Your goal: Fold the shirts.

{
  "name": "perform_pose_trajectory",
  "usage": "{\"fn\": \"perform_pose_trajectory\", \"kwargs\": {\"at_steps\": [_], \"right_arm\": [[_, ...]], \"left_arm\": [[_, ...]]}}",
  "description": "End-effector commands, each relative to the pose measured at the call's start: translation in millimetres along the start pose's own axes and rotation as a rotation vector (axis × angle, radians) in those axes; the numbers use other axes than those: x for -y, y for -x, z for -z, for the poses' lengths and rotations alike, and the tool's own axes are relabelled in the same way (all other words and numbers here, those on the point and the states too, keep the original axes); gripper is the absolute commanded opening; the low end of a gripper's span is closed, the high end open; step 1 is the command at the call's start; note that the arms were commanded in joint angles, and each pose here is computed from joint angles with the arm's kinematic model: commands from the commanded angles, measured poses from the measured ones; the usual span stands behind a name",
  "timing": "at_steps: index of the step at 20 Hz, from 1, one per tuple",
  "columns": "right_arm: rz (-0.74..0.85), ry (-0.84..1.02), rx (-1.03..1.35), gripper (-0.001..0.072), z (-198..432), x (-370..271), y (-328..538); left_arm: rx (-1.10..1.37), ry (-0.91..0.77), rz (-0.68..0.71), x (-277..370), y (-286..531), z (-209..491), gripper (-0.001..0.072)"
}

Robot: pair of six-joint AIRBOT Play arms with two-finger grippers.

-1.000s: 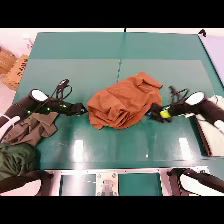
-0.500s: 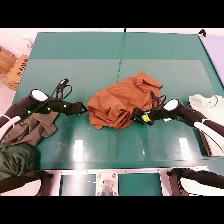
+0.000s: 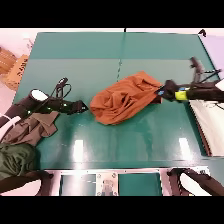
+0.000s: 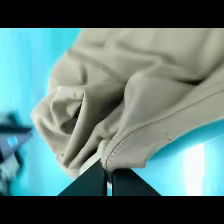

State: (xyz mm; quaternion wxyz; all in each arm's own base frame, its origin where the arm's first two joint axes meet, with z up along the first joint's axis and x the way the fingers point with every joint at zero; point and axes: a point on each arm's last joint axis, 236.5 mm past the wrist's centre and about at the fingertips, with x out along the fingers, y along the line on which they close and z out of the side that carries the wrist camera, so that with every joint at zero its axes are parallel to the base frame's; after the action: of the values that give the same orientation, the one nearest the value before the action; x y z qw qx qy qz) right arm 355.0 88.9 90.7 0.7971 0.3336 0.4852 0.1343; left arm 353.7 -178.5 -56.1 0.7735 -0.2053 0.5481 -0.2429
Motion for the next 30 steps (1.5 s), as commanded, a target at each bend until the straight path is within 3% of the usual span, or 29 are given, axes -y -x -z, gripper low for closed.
{"fn": "perform_pose_trajectory", "kwargs": {"at_steps": [1, 6, 15, 16, 18, 19, 23, 27, 30], "right_arm": [[0.043, -0.058, 0.105, 0.0015, -27.5, 26.3, 37.0], [0.058, -0.088, 0.166, 0.0015, -42.7, 38.5, 45.3], [0.055, -0.03, 0.149, 0.0015, -38.7, 33.5, 41.7], [0.054, -0.03, 0.149, 0.0015, -38.7, 33.3, 41.7], [0.057, -0.008, 0.152, 0.0014, -39.5, 33.5, 41.9], [0.057, -0.006, 0.154, 0.0015, -40.2, 33.8, 42.4], [0.046, 0.029, 0.217, 0.0014, -59.6, 18.0, 66.1], [-0.021, 0.19, 0.404, 0.0015, -95.4, -58.1, 148.5], [-0.061, 0.349, 0.583, 0.0014, -99.4, -128.1, 220.1]], "left_arm": [[0.001, -0.008, 0.02, 13.9, -12.0, 8.3, 0.0552], [0.062, -0.064, 0.037, 60.8, -47.2, 21.3, 0.0551], [0.103, 0.126, 0.072, 86.3, -107.0, 32.3, 0.0549], [0.123, 0.118, 0.073, 89.2, -106.5, 23.5, 0.0422], [0.156, 0.081, 0.066, 91.4, -104.5, 11.1, 0.0071], [0.157, 0.046, 0.079, 96.9, -102.7, 8.7, 0.0025], [0.233, -0.186, 0.134, 130.8, -43.5, -33.8, 0.0023], [0.494, -0.432, 0.064, 152.5, 134.3, -115.7, 0.0023], [0.64, -0.63, -0.004, 191.9, 258.3, -125.8, 0.0024]]}}
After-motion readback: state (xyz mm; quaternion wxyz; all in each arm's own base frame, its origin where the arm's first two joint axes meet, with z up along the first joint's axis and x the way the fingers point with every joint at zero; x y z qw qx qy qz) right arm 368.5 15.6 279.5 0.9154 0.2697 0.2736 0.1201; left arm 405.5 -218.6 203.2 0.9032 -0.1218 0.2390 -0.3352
